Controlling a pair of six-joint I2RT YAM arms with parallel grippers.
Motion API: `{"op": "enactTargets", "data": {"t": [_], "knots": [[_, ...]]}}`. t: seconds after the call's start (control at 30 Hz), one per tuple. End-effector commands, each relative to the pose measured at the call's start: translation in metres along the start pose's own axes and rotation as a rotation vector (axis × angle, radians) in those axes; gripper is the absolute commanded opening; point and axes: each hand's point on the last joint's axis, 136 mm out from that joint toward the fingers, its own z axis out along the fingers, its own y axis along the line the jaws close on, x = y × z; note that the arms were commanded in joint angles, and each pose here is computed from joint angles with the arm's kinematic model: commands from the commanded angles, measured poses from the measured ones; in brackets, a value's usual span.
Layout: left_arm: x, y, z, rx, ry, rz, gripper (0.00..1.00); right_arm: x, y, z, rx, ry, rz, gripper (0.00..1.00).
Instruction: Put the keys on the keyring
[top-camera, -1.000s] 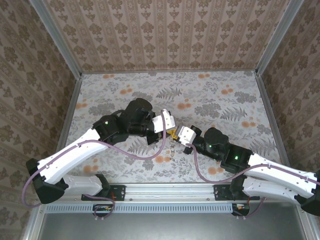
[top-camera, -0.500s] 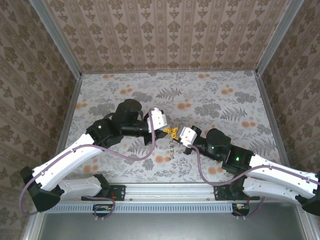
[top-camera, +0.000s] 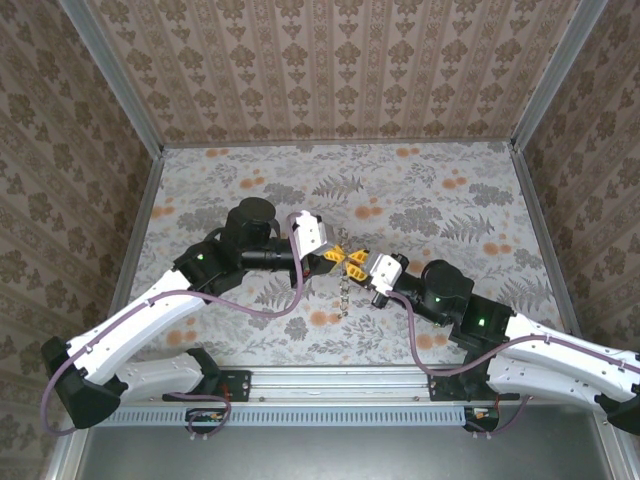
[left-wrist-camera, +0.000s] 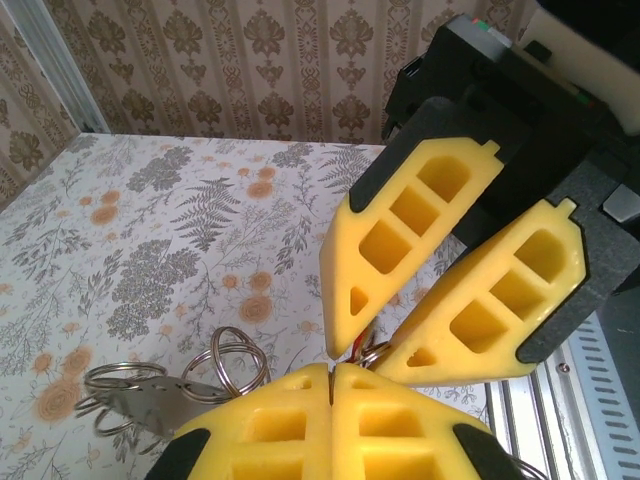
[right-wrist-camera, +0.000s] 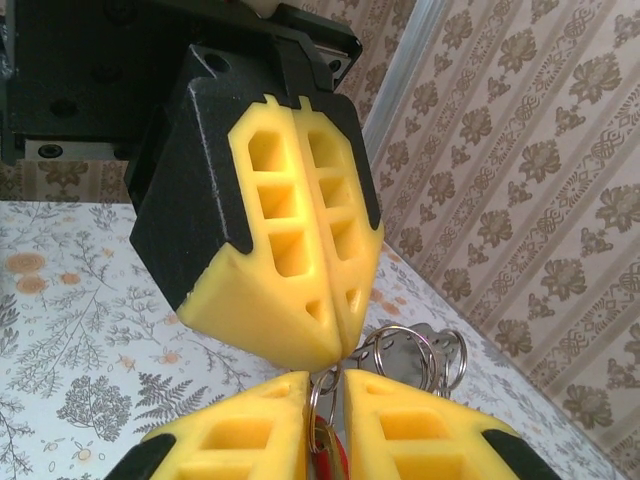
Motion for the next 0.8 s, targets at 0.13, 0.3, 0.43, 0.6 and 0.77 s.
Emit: {"op": "enactTargets", "data": {"t": [0.13, 0.3, 0.43, 0.6, 0.77], "knots": [[-0.015, -0.001, -0.008, -0.002, -0.062, 0.018, 0.0, 0.0, -0.008, -0.004, 0.047, -0.01, 0.017, 0.09], [-0.017, -0.001, -0.007, -0.002, -0.077, 0.017, 0.0, 0.004, -0.005, -0.002, 0.034, 0.0, 0.015, 0.01], [-0.018, 0.0, -0.006, -0.003, -0.089, 0.018, 0.0, 0.007, -0.003, 0.0, 0.026, 0.013, 0.014, 0.0], [-0.018, 0.0, -0.007, -0.008, -0.092, 0.022, 0.0, 0.012, 0.001, 0.001, 0.011, 0.029, 0.019, 0.0], [-0.018, 0.002, -0.008, -0.018, -0.095, 0.022, 0.0, 0.016, 0.006, 0.0, -0.012, 0.039, 0.038, 0.0]]}}
